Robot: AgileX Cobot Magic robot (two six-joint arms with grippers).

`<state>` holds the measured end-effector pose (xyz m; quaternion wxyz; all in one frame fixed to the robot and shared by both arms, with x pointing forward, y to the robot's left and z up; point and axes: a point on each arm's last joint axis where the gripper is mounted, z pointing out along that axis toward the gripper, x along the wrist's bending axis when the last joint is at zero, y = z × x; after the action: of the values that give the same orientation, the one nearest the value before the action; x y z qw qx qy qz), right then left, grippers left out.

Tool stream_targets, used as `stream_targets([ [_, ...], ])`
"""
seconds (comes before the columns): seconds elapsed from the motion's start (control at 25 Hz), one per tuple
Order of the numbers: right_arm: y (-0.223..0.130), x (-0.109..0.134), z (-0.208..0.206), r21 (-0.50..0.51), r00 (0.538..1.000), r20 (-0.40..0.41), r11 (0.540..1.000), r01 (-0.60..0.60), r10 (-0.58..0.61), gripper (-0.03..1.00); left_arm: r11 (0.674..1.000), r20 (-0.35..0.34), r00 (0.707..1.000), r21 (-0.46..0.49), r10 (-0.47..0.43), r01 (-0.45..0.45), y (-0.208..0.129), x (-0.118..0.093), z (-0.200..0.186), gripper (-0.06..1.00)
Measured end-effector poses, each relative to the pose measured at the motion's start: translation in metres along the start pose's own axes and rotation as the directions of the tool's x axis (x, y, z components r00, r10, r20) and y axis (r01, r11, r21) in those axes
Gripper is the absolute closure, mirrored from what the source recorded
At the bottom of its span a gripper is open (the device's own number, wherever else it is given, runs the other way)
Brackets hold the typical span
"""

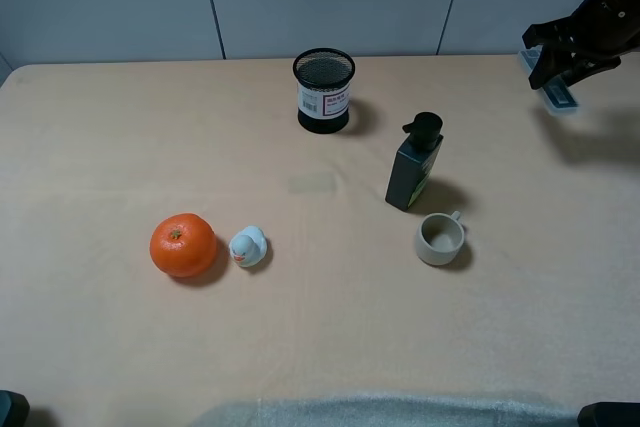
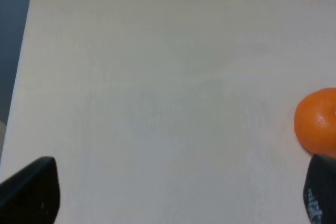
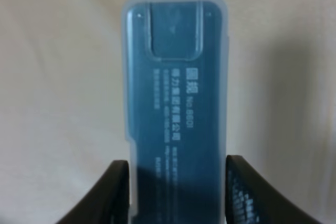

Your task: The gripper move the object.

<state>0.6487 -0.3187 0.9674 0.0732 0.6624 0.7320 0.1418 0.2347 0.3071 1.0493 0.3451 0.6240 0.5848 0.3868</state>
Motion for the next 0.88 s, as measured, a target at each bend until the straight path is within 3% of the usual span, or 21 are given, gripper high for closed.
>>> stream_targets([
  [0.88, 0.010, 0.117, -0.083, -0.052, 0.987, -0.060, 0.988, 0.147, -0.150, 0.68, 1.000, 0.000, 1.000, 0.000, 0.000, 0.000, 0.000, 0.000, 0.000, 0.03],
])
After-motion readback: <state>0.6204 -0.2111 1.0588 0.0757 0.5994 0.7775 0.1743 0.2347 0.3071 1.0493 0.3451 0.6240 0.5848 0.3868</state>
